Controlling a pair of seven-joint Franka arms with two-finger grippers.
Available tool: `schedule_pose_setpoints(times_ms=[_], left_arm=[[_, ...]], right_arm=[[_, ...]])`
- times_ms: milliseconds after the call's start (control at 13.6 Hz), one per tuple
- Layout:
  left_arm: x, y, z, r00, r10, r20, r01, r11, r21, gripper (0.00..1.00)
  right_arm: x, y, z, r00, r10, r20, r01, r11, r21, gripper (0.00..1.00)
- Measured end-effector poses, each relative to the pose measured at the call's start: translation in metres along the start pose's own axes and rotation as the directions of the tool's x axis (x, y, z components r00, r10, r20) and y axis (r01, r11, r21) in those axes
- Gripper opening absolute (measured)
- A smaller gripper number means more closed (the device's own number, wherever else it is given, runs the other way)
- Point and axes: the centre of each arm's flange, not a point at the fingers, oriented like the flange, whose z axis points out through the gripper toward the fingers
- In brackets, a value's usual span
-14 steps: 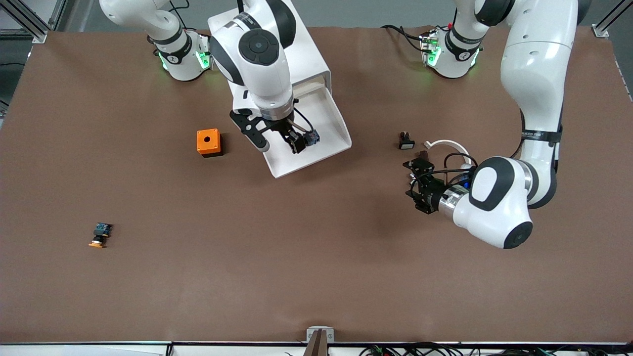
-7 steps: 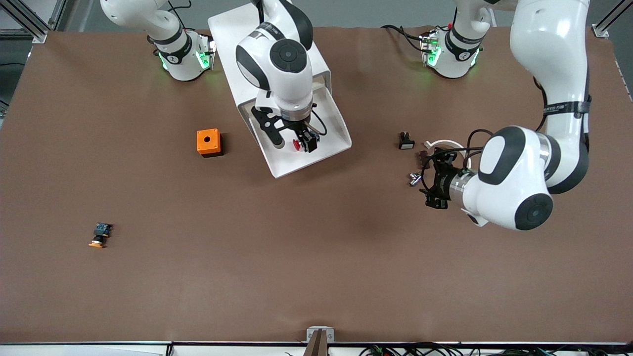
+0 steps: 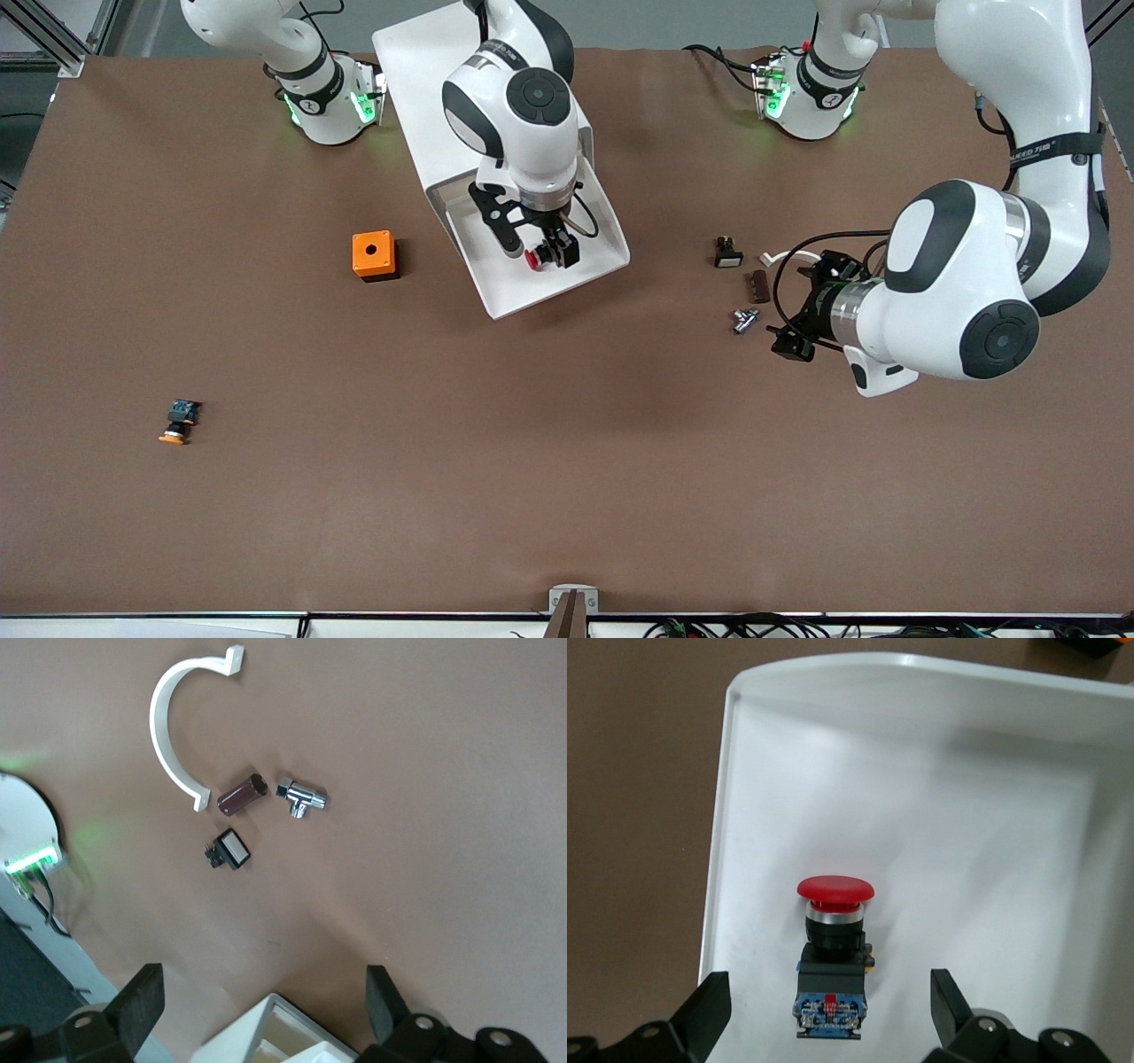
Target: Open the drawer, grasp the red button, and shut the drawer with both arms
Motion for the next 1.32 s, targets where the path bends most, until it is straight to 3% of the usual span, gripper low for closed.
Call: schedule_pose_setpoints(times_ms=[367,734,807,954,1247,1320], left_arm=[[0.002,-0.003,0.002,0.959,0.282,-0.027,-0.282,0.959,0.018,1.0],[-0.002,-0.009,0.012,0.914,0.401,-0.056,-0.402,0.915,-0.017,1.0],[-0.004,-0.015,0.013,0.902,0.427,-0.06,-0.429,0.903,-0.018,1.0],[-0.007,-0.025,0.014,0.888,0.454,-0.074,-0.457,0.889,-0.029,1.0],[-0.016,-0.023,0.038,0.88,0.468,-0.089,-0.472,0.881,-0.041,1.0],[-0.02,-0.02,0.048,0.876,0.474,-0.09,-0.479,0.877,-0.041,1.0]], right_arm=[[-0.007,-0.002,0.02,1.0,0.016,-0.005,-0.016,1.0,-0.007,0.98],[-0.013,-0.001,0.027,1.0,0.008,-0.009,-0.008,1.0,-0.016,0.93],[-0.014,-0.001,0.026,1.0,0.008,-0.009,-0.008,1.0,-0.014,0.88],[-0.014,-0.001,0.026,1.0,0.008,-0.009,-0.008,1.0,-0.014,0.67],[-0.014,-0.001,0.027,1.0,0.008,-0.01,-0.008,1.0,-0.016,0.55],[-0.014,-0.001,0.029,1.0,0.007,-0.01,-0.008,1.0,-0.017,0.44]])
